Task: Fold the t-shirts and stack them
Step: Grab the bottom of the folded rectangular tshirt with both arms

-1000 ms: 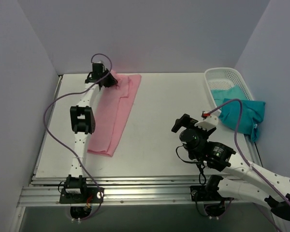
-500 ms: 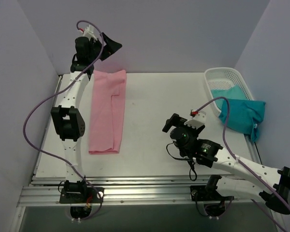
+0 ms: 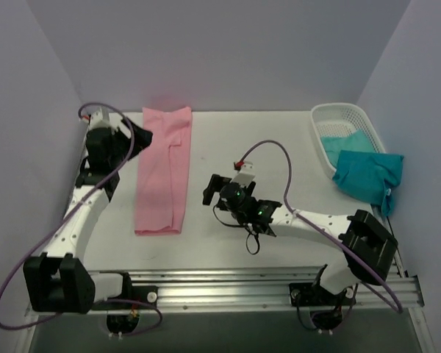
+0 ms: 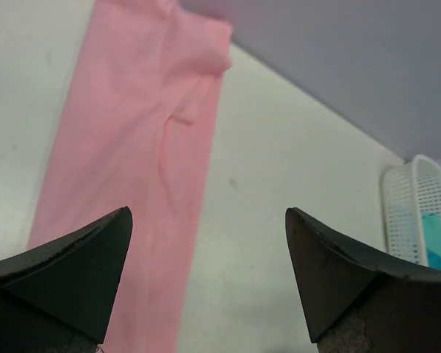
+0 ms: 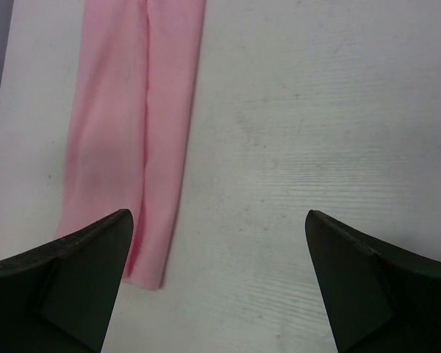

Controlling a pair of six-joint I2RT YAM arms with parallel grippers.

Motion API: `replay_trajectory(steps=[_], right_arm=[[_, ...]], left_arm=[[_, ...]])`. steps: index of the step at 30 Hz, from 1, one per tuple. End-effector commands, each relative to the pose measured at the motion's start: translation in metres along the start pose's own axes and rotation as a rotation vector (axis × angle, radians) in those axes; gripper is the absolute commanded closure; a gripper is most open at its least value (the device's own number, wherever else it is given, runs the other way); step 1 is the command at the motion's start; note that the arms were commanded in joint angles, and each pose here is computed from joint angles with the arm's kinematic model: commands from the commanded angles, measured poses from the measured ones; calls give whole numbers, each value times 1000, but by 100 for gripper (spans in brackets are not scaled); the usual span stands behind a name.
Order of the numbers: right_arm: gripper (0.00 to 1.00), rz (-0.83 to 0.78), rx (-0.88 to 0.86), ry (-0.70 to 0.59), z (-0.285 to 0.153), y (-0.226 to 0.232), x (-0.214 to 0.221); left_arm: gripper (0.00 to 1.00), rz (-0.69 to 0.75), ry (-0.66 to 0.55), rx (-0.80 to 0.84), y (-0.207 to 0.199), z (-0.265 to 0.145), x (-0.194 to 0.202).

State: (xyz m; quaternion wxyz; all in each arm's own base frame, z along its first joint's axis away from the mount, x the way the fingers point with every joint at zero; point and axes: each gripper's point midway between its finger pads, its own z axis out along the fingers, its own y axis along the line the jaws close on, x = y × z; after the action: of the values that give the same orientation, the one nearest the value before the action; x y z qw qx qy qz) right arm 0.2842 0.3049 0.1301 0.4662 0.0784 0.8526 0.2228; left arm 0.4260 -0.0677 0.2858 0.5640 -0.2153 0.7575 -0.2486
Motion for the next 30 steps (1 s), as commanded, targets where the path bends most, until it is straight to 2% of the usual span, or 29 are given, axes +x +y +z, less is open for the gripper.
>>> replay_trajectory(steps=[1,2,9,14,19,22,25,27,28,30], right_arm=[[1,38,-181,62,12,54,11],[2,53,-210,62,15,65,10],[6,32,-247,194,47,93,74],[8,17,-261,254,52,107,109],[10,7,-269,289,49,119,133],[18,1,-268,307,50,122,146],[33,-5,-259,331,54,117,159],[46,-6,-252,344,56,113,165],[56,-6,-252,345,57,112,167],[65,-7,-242,347,58,107,168]], left_arm=[[6,25,-19,-168,46,-33,20],[6,25,1,-220,65,-39,35],[5,-108,17,-293,94,-68,75],[5,-122,-4,-366,114,-84,87],[4,-131,4,-369,120,-90,98],[4,-127,-2,-384,124,-91,98],[4,-126,-9,-383,124,-90,97],[4,-127,-6,-378,123,-88,97],[4,-126,-1,-381,124,-86,99],[4,-125,7,-382,125,-85,101]])
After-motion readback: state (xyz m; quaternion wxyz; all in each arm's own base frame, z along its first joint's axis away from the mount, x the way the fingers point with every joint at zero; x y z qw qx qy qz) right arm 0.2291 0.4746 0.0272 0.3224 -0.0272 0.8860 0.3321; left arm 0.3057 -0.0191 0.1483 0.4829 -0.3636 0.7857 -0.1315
